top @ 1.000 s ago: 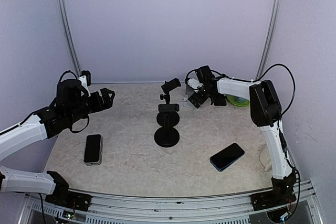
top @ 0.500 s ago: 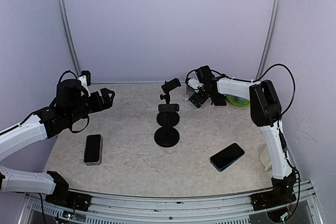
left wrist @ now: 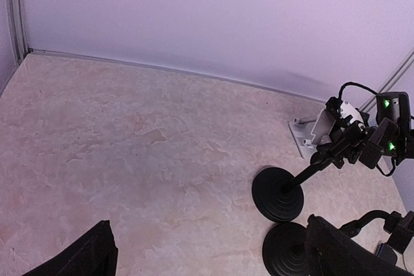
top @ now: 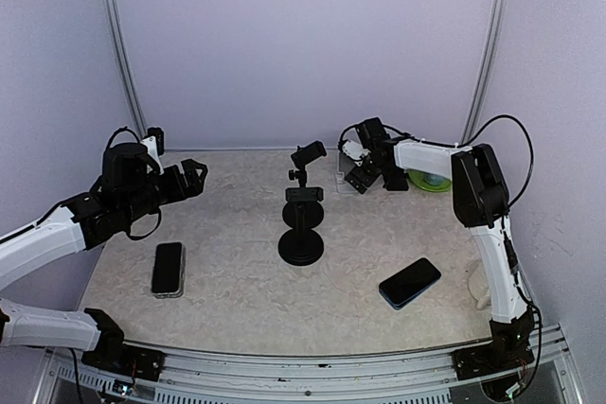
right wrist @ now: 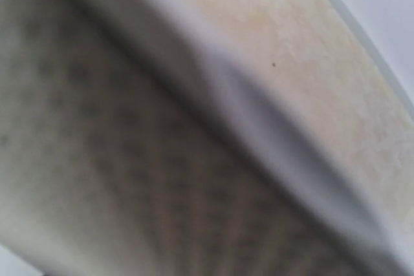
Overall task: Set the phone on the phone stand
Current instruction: Adjust the phone stand at the corner of the board.
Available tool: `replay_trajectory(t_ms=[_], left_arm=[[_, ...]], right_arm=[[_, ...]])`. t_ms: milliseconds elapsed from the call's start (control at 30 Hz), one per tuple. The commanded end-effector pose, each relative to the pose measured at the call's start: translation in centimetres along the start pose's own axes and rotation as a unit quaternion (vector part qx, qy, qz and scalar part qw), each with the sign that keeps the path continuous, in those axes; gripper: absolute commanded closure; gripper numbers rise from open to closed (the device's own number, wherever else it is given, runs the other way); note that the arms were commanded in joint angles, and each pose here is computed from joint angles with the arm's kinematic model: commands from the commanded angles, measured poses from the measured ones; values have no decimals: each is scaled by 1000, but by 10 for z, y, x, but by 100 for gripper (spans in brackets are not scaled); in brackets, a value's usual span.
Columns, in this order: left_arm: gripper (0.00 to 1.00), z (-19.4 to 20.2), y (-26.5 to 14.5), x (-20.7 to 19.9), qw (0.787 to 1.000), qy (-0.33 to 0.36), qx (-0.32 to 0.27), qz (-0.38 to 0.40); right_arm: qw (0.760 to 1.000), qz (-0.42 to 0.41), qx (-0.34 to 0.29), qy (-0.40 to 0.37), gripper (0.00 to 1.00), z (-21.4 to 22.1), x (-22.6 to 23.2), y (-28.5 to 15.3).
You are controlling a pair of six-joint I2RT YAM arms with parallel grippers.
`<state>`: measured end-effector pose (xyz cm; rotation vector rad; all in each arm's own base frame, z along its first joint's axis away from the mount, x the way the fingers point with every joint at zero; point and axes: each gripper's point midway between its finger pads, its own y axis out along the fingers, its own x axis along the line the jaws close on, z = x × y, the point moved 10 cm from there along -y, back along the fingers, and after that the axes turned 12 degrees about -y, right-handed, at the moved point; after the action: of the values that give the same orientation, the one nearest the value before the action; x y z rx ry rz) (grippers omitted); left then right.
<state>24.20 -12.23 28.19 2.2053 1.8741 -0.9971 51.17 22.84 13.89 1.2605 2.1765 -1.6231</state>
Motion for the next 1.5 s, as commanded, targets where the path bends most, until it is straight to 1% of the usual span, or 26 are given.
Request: replay_trajectory(t_ms=[0, 233, 500, 1000, 1467], left_arm=[[1, -8, 1, -7, 1000, -4, -12, 11], [1, -8, 4, -9, 1000, -3, -9, 13], [1, -7, 5, -8, 1000, -4, -7, 12], [1, -3, 4, -5, 1000, -5, -6, 9], [1, -3, 2, -4, 1000, -8, -7, 9]], right_arm=[[1000, 3, 5, -5, 0, 1, -4, 5], [999, -36, -27, -29, 0, -8, 12, 0], [999, -13, -32, -11, 0, -16, 5, 0], [999, -25, -42, 10, 0, -22, 6, 2], [995, -51, -79, 22, 0, -29, 6, -21]])
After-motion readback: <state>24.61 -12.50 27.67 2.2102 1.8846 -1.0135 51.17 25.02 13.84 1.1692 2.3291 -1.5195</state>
